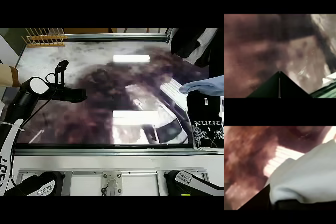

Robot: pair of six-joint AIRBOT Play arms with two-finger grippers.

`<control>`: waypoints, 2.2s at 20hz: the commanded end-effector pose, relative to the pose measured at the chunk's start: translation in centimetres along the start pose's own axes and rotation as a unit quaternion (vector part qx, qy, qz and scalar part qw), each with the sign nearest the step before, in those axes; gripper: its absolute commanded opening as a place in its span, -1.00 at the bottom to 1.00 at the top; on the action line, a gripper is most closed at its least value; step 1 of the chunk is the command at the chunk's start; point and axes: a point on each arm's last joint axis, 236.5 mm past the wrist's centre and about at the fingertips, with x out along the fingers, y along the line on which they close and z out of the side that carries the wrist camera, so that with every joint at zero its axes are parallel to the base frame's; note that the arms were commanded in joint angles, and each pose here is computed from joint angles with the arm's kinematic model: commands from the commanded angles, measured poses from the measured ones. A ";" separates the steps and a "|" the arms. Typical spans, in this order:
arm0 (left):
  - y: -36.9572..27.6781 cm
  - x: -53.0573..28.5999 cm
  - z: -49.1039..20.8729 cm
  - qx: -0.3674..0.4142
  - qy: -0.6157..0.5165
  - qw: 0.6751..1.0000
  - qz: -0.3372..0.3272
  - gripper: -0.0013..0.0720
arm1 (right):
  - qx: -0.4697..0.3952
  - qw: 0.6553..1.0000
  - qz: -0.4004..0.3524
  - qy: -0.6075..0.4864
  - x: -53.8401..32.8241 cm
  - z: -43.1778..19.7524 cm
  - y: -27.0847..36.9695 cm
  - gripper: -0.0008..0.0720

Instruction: Fold the clothes and pants, and hang the long-sleeved shirts on hangers.

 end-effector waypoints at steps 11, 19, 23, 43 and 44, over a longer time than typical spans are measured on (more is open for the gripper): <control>0.0 0.0 -0.5 0.001 0.010 1.000 -0.001 -0.94 | 0.066 0.955 -0.257 0.135 -7.4 -14.5 -11.2 -0.95; -0.1 0.0 -0.8 0.001 0.017 1.000 -0.001 -0.94 | 0.096 0.936 -0.267 0.210 -6.4 -22.3 -12.8 -0.15; -0.1 0.0 -0.8 0.001 0.017 1.000 -0.001 -0.95 | 0.063 0.956 -0.244 0.151 -6.5 -18.9 -11.0 0.77; -0.1 0.0 -0.8 0.001 0.016 1.000 -0.001 -0.94 | -0.254 0.931 0.180 0.190 -2.5 -26.1 19.0 -0.94; -0.1 0.0 -0.8 0.001 0.016 1.000 -0.001 -0.94 | -0.253 0.931 0.181 0.190 -2.6 -26.1 19.0 -0.94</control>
